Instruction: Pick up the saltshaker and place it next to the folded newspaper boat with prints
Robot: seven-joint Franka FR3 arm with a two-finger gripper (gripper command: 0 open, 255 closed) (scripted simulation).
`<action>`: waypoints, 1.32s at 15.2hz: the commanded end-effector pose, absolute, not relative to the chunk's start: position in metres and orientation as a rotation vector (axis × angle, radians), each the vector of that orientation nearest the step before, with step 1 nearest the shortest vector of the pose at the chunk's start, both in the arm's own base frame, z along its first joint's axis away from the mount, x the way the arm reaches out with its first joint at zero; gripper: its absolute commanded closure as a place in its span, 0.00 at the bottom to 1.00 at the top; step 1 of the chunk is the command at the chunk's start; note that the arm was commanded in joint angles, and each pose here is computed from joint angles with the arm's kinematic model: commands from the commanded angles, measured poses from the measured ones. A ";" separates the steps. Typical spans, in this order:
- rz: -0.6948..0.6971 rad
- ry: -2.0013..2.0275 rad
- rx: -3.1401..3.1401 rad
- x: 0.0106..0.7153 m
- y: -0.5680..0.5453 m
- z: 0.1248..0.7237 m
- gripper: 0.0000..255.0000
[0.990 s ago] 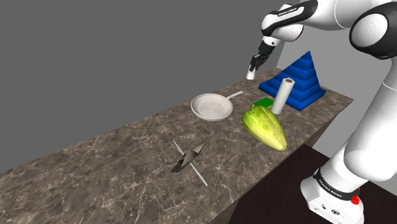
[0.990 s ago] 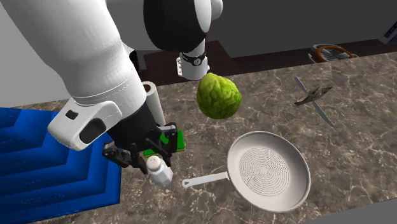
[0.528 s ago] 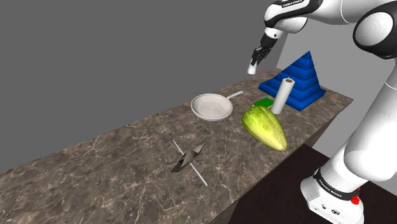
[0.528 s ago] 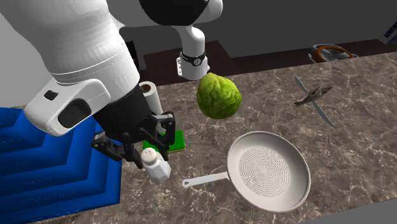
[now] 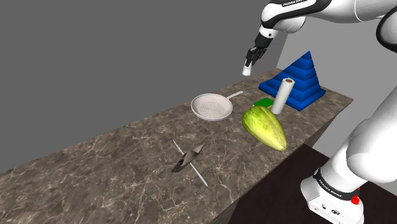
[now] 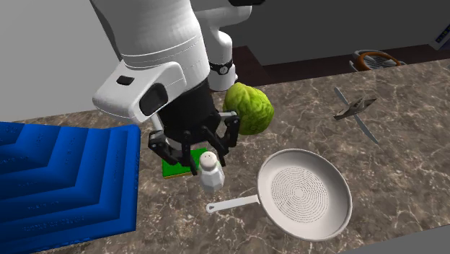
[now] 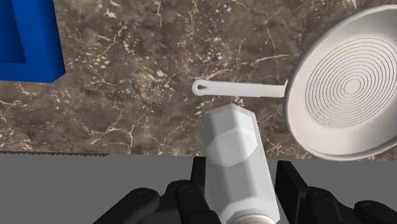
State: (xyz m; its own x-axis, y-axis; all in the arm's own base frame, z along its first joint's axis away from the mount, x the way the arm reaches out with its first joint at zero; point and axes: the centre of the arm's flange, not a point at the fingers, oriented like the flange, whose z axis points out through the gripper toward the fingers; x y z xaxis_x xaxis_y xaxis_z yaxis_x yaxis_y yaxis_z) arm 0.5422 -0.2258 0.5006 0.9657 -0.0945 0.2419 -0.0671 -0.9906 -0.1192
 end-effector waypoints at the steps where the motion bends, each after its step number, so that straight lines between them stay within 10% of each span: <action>1: -0.378 0.125 -3.006 0.543 -0.199 0.499 1.00; 20: -0.378 0.125 -3.006 0.538 0.052 0.500 1.00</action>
